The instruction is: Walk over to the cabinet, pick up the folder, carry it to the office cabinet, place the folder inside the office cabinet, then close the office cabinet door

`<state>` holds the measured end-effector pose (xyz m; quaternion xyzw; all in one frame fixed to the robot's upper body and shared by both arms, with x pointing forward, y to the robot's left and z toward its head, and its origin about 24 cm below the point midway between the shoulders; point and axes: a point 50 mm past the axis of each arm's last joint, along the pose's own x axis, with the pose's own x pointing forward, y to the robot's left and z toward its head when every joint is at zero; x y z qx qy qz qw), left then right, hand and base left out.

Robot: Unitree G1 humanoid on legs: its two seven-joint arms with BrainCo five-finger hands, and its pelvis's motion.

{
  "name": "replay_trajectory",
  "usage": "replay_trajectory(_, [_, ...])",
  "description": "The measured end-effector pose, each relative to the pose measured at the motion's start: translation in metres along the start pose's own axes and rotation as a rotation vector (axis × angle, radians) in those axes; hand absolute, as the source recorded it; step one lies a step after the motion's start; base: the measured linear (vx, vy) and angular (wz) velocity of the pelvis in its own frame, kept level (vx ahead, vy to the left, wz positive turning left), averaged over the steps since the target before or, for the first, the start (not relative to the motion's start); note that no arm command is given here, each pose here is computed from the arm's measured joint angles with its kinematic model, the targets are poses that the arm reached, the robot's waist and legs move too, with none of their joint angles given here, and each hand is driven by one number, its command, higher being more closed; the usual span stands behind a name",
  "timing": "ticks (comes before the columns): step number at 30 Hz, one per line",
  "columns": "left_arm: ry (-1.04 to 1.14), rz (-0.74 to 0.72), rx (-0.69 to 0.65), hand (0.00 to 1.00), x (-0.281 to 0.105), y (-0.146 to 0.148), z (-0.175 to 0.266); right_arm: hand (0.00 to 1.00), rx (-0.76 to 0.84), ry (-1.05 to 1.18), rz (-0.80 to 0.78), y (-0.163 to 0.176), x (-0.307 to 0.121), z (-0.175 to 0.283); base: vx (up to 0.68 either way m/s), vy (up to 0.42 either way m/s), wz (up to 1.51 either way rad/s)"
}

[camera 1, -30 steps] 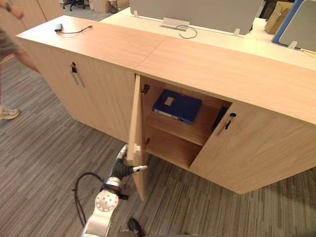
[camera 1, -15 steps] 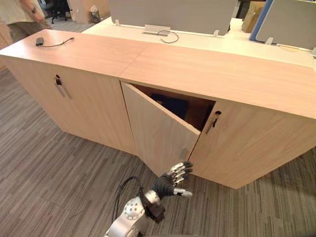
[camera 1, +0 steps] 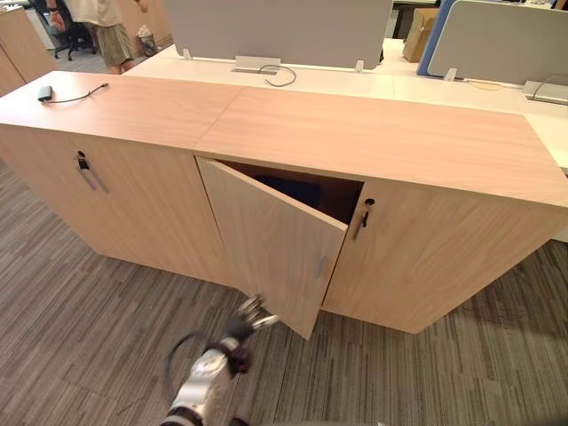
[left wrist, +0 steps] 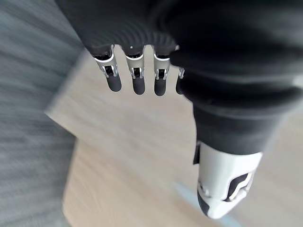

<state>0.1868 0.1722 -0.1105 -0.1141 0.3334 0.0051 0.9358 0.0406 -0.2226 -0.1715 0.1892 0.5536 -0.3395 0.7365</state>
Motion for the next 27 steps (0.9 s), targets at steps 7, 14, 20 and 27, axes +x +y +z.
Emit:
replay_trajectory(7, [0.253,0.720,-0.464,0.00,-0.096,0.123,-0.100,0.00,0.104,-0.015,-0.001,-0.005,0.001,0.007,0.04,-0.099,-0.20])
replay_trajectory(14, [0.306,0.994,-0.865,0.00,-0.166,0.106,-0.173,0.00,0.121,-0.004,-0.021,-0.025,0.000,-0.003,0.03,-0.097,-0.28])
replay_trajectory(20, [0.355,0.832,-0.915,0.00,-0.143,0.059,-0.182,0.00,-0.001,0.003,0.062,0.002,-0.002,-0.012,0.03,0.219,-0.36])
replay_trajectory(27, [0.193,0.603,-0.663,0.00,-0.089,0.065,-0.123,0.00,-0.137,-0.084,0.151,0.026,-0.006,-0.002,0.09,0.117,-0.22])
